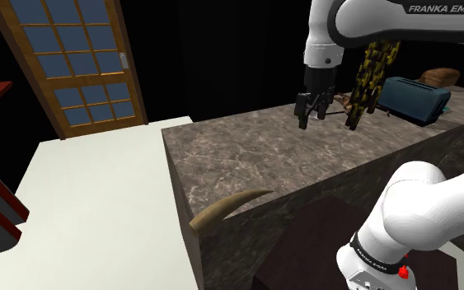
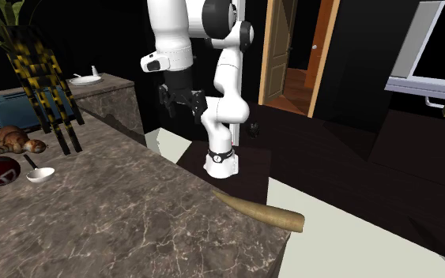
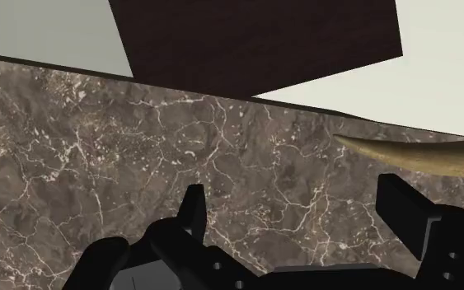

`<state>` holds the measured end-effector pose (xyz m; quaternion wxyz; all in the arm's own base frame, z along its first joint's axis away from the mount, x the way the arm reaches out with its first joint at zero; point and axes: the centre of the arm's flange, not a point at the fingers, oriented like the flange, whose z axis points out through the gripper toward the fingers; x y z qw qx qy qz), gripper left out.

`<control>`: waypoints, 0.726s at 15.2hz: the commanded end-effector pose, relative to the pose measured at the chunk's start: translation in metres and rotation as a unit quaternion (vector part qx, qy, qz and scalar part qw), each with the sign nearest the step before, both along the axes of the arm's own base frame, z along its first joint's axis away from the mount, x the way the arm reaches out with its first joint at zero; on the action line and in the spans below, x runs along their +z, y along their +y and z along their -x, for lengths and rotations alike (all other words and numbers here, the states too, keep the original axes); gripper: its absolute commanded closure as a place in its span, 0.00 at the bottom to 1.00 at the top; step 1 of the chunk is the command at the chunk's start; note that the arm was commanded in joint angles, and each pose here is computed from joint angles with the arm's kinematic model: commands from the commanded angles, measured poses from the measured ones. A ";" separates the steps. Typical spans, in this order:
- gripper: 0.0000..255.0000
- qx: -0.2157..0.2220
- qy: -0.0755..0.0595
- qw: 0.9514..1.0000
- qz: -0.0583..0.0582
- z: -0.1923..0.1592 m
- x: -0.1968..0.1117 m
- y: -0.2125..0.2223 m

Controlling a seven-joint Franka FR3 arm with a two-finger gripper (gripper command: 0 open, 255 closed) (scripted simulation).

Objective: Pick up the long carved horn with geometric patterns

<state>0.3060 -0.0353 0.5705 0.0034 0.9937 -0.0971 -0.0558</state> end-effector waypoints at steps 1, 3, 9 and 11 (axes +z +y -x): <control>0.00 0.000 0.000 1.000 0.000 0.000 0.000 0.000; 0.00 0.062 -0.012 0.998 0.000 -0.013 -0.016 0.013; 0.00 0.245 -0.048 0.968 0.000 -0.045 -0.064 0.060; 0.00 0.305 -0.059 0.951 -0.001 -0.053 -0.079 0.078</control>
